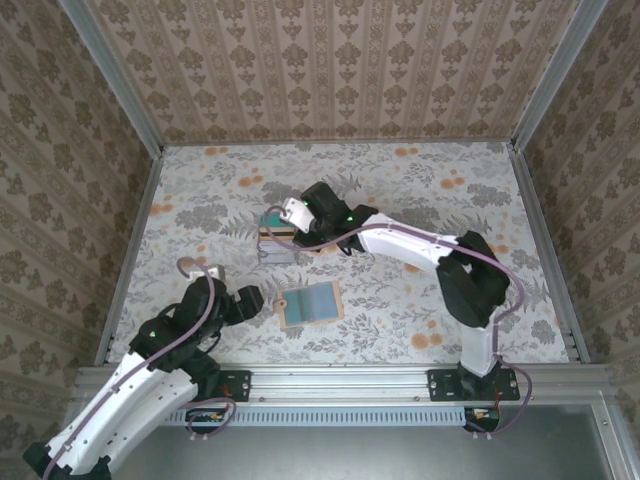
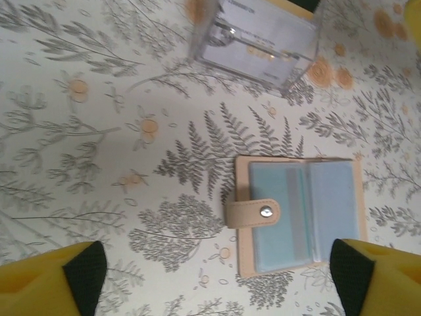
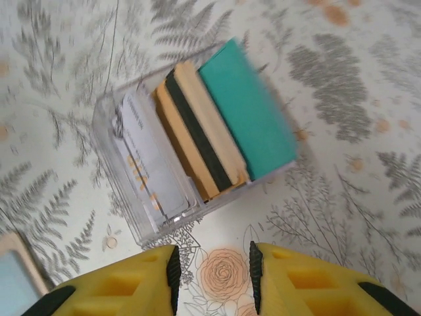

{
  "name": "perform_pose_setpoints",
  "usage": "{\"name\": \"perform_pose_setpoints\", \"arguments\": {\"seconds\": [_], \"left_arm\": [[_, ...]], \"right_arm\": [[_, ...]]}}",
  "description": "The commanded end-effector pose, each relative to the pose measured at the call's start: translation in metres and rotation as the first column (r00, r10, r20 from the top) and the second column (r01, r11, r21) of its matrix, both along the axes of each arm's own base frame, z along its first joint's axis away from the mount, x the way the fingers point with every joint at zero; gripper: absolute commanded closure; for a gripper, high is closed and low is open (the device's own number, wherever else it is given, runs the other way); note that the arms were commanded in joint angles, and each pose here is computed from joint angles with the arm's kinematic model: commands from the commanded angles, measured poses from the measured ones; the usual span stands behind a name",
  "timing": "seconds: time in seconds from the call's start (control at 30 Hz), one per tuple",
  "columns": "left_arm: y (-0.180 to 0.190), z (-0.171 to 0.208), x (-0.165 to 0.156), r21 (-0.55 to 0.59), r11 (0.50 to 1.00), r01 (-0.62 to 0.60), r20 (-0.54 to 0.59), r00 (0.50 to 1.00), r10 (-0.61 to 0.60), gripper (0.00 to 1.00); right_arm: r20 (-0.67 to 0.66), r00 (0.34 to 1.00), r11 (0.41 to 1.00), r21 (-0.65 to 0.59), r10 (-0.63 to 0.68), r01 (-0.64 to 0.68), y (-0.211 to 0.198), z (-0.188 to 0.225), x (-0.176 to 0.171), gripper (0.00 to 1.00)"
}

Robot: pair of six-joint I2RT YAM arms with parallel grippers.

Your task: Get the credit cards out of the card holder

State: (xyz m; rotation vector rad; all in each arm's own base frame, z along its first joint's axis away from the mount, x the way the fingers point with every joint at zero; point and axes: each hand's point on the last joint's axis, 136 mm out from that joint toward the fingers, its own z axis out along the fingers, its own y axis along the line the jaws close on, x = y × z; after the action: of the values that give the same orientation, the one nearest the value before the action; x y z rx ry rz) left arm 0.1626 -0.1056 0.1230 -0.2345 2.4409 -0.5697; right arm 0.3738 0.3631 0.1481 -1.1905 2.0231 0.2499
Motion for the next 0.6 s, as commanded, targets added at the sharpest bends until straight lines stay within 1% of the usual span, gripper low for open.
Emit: {"name": "perform_pose_setpoints", "arguments": {"seconds": [0.0, 0.03, 0.13, 0.23, 0.27, 0.33, 0.4, 0.43, 0.5, 0.57], "left_arm": [[-0.025, -0.001, 0.006, -0.085, 0.994, 0.070, 0.008, 0.998, -0.070, 0.17], [-0.030, -0.004, 0.007, -0.100, 0.992, 0.079, 0.001, 0.997, -0.079, 0.20], [-0.043, -0.013, 0.010, -0.136, 0.986, 0.097, -0.020, 0.995, -0.101, 0.27], [-0.053, -0.020, 0.011, -0.144, 0.983, 0.114, -0.030, 0.992, -0.120, 0.34], [-0.056, -0.022, 0.010, -0.147, 0.982, 0.121, -0.031, 0.991, -0.127, 0.36], [-0.064, -0.027, 0.010, -0.154, 0.979, 0.132, -0.029, 0.990, -0.138, 0.39], [-0.073, -0.031, 0.010, -0.156, 0.977, 0.148, -0.030, 0.987, -0.155, 0.46], [-0.076, -0.033, 0.010, -0.157, 0.976, 0.154, -0.033, 0.986, -0.161, 0.49], [-0.082, -0.039, 0.010, -0.142, 0.977, 0.157, -0.046, 0.985, -0.165, 0.52], [-0.087, -0.043, 0.009, -0.133, 0.977, 0.167, -0.057, 0.983, -0.175, 0.55]], "right_arm": [[-0.049, 0.977, 0.964, 0.163, -0.206, 0.211, -0.020, 0.027, -0.001, 0.64], [-0.091, 0.967, 0.950, 0.185, -0.238, 0.251, -0.027, 0.023, -0.010, 0.64], [-0.179, 0.935, 0.909, 0.237, -0.305, 0.342, -0.049, 0.009, -0.034, 0.64], [-0.282, 0.886, 0.854, 0.275, -0.368, 0.442, -0.070, -0.005, -0.059, 0.64], [-0.313, 0.873, 0.843, 0.277, -0.374, 0.461, -0.075, -0.009, -0.066, 0.64], [-0.361, 0.850, 0.830, 0.269, -0.383, 0.489, -0.084, -0.021, -0.083, 0.65], [-0.400, 0.830, 0.822, 0.255, -0.389, 0.509, -0.090, -0.036, -0.098, 0.65], [-0.407, 0.829, 0.819, 0.267, -0.383, 0.509, -0.092, -0.037, -0.104, 0.65], [-0.438, 0.816, 0.811, 0.268, -0.378, 0.520, -0.094, -0.049, -0.116, 0.65], [-0.481, 0.797, 0.808, 0.262, -0.365, 0.528, -0.093, -0.063, -0.126, 0.68]]}}
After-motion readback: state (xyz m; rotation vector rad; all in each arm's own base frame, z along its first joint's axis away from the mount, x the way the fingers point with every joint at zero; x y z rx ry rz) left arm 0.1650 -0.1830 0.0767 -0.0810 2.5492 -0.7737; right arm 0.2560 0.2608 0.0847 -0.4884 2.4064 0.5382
